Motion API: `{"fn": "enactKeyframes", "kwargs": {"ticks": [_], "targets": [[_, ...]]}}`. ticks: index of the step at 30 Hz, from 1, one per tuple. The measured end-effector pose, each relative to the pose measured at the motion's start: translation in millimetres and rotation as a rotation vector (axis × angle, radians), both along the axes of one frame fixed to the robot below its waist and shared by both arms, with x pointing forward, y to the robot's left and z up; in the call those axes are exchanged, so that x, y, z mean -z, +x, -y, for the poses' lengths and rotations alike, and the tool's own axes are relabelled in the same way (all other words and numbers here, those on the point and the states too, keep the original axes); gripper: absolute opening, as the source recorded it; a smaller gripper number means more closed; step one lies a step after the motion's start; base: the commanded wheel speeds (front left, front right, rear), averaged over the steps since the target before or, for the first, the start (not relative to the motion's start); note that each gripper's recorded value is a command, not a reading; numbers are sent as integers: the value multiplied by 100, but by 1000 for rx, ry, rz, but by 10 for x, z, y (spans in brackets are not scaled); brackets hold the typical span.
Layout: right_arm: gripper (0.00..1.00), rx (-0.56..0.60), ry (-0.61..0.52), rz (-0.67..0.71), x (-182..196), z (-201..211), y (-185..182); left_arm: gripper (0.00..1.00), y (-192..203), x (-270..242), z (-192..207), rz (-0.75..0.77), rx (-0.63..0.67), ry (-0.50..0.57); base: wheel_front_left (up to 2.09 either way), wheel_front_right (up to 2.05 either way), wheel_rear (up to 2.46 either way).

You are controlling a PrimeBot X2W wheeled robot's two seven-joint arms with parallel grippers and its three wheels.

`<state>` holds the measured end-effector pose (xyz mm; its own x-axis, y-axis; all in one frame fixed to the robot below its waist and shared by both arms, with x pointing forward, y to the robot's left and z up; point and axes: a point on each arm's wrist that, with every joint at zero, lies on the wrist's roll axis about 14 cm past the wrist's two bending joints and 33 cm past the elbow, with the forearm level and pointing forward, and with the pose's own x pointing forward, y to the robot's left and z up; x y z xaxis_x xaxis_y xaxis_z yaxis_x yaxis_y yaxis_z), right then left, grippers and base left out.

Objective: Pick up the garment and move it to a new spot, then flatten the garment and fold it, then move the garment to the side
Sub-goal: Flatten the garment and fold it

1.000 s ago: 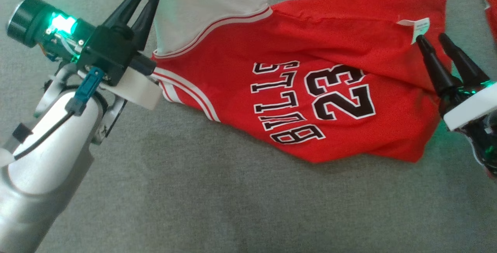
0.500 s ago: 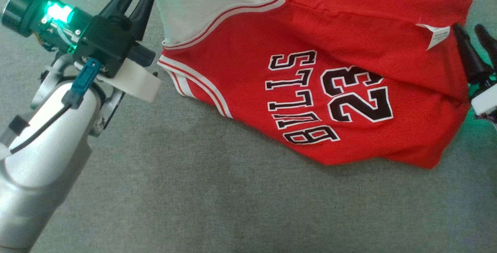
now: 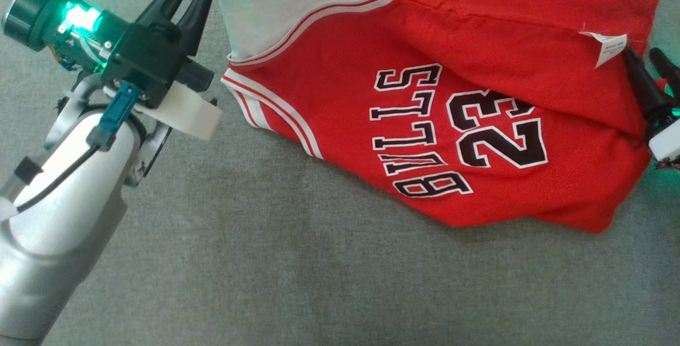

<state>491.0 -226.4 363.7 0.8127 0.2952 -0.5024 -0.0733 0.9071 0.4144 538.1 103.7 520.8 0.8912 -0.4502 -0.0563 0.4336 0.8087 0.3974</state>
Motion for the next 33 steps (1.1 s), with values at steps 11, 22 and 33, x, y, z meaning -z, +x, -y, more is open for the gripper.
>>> {"fn": "enactKeyframes", "kwargs": {"ticks": [11,22,33], "targets": [[46,-20,-12,-16,63,-21,72,0,28,70,-41,-10,-15,-6,0,0,0],[0,-29,-28,-3,54,-2,106,0,62,107,-23,-13,-11,-9,0,0,0],[0,-46,-38,183,-654,84,171,0,25,-322,-6,103,8,-15,0,0,0]]}}
